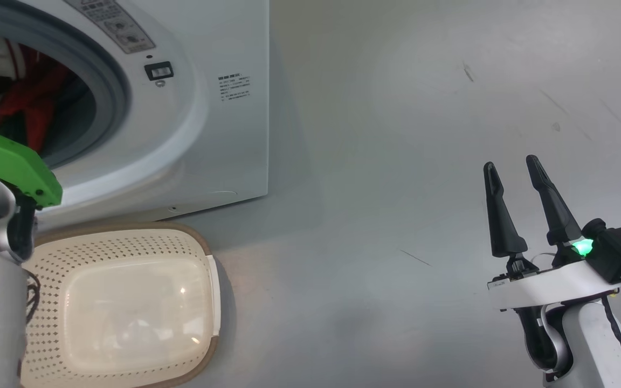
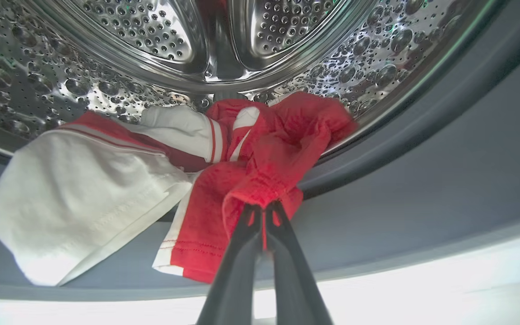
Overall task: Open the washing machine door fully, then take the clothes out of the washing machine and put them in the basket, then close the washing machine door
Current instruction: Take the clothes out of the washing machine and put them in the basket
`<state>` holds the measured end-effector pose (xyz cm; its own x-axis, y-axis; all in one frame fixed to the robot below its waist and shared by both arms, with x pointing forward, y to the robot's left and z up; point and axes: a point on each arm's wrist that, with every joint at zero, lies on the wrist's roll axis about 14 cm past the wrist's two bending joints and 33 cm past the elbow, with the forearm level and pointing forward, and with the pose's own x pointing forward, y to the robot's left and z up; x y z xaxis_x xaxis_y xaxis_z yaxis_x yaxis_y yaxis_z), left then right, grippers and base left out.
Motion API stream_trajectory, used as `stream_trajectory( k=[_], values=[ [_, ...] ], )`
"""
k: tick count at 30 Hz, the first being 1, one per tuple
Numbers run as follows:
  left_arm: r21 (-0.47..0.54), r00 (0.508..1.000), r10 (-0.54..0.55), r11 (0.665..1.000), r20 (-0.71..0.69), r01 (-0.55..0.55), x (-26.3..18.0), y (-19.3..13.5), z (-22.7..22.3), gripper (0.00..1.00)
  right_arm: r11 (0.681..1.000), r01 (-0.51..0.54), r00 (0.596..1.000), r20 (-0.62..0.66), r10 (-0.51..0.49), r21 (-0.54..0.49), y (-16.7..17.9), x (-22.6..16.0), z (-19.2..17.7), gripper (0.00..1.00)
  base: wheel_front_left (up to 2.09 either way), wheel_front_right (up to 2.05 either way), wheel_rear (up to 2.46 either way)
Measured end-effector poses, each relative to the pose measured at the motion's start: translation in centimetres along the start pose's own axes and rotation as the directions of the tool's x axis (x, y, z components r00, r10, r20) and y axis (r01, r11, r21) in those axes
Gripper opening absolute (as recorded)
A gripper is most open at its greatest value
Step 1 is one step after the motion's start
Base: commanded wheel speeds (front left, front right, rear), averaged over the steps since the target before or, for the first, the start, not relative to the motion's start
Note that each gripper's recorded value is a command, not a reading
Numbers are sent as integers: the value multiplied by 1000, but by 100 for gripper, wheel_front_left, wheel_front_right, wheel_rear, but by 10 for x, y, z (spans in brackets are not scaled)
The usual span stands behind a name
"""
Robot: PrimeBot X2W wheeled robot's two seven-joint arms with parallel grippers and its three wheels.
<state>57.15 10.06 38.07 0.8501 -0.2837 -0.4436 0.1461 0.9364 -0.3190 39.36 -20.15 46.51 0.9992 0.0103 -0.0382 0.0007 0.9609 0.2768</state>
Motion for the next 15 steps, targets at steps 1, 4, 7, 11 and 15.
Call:
stream_trajectory(
  k=[1,4,7,11,15],
  values=[
    [0,1000,3,1000,7,-3,-4,1,-1,0,1000,-8,1000,3,8,1,2,1,1,100,0,0,0],
    [17,1000,5,1000,24,-5,-16,2,-3,0,1000,-31,999,9,31,5,9,2,3,100,0,0,0],
    [32,998,2,999,62,-4,-32,3,-1,0,998,-56,998,16,56,12,17,1,5,100,0,0,0],
    [29,994,-8,1000,110,4,-47,0,4,0,997,-76,997,8,76,17,23,-2,2,100,0,0,0],
    [55,986,-10,998,168,1,-64,1,13,0,994,-108,994,12,107,24,33,-2,3,100,0,0,0]
  ],
)
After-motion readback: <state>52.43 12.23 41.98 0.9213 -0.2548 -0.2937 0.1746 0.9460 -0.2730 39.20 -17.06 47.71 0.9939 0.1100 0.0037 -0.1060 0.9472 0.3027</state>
